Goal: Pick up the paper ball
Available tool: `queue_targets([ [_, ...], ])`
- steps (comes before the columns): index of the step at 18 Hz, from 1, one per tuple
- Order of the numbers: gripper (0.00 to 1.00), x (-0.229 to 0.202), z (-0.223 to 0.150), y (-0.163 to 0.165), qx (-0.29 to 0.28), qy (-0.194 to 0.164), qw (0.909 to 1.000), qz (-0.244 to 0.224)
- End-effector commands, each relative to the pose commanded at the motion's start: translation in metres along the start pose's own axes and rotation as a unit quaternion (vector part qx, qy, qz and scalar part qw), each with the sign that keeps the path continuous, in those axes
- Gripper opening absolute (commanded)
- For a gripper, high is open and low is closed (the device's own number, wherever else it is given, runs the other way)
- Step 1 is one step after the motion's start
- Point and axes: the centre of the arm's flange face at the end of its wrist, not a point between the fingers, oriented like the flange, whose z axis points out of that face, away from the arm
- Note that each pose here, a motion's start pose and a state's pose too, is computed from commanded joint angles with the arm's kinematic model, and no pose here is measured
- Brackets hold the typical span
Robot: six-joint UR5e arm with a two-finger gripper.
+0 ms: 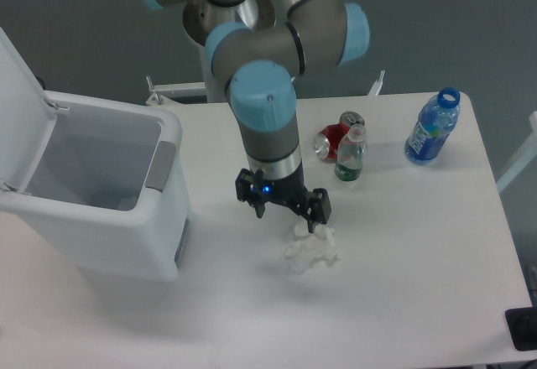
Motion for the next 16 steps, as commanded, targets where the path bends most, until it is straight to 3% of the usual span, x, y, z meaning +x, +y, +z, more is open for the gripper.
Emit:
queue_targets([
  [6, 1.00, -0.006, 0.024, -0.008, -0.009, 0.005, 0.9999, 0.005],
  [10, 1.00, -0.016, 0.034, 0.004, -0.016, 0.013, 0.9970, 0.075],
  [16, 1.00, -0.024, 0.051, 0.013, -0.026, 0.024, 0.9931, 0.112],
])
